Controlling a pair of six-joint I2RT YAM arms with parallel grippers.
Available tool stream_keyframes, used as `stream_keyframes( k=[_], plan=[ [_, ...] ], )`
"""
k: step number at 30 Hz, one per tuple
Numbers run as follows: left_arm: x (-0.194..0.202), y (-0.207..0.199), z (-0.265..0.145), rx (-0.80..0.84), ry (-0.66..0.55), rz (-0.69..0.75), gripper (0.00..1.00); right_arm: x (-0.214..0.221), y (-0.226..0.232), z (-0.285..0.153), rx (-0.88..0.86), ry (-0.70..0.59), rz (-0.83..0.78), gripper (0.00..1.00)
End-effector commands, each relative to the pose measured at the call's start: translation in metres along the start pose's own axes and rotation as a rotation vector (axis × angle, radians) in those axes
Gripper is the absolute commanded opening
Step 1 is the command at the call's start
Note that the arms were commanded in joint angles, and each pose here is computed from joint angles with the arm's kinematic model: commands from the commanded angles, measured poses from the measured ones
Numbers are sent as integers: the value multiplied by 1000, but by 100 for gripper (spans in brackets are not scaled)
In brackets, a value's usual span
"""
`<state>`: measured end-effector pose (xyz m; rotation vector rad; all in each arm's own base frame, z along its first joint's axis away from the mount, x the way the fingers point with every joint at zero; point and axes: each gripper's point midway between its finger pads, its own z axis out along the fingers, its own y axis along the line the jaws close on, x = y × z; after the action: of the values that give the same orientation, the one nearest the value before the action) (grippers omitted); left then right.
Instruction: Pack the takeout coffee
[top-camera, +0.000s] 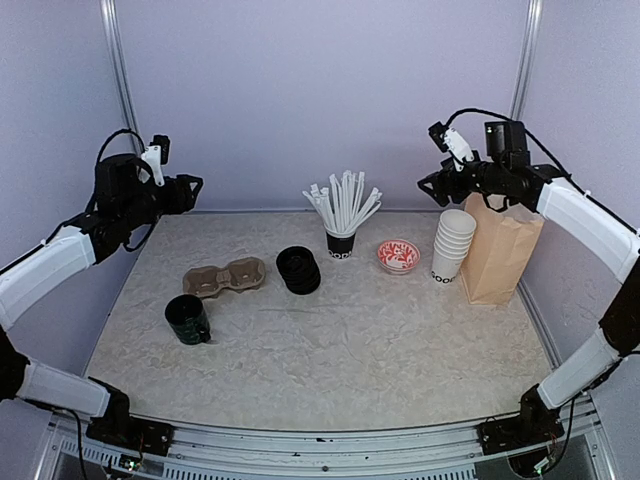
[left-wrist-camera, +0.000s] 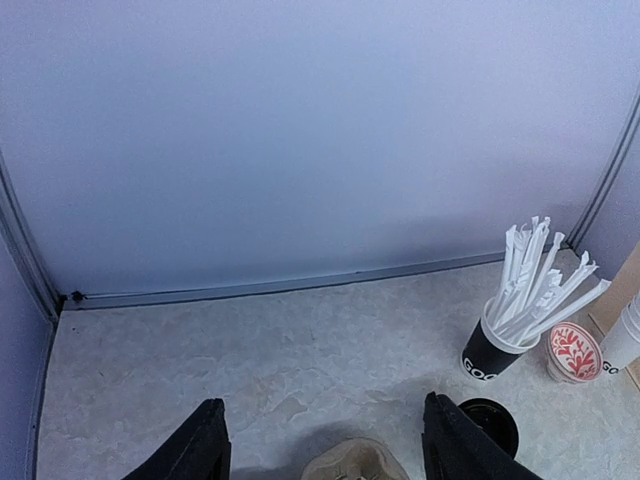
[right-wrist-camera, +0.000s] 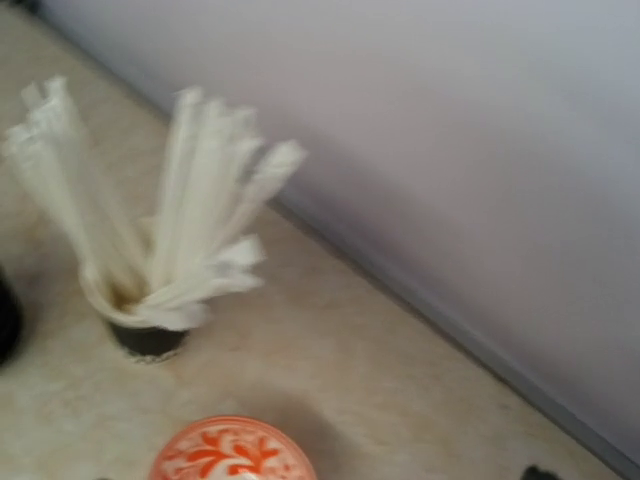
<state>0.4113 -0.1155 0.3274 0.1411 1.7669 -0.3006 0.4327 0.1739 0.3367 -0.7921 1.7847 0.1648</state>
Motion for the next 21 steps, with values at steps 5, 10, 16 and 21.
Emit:
stream_keyframes(
  k=[5,10,16,21],
  plan=[
    [3,-31,6,203,-23,-51,62,0,56,49,-166,136,-137,90],
    [7,-46,7,269,-10,-51,60,12,56,77,-123,237,-196,73],
    [13,-65,7,320,6,-28,60,47,48,99,-58,405,-218,55],
    [15,-74,6,344,13,-18,60,67,36,96,-17,483,-200,50]
  ],
)
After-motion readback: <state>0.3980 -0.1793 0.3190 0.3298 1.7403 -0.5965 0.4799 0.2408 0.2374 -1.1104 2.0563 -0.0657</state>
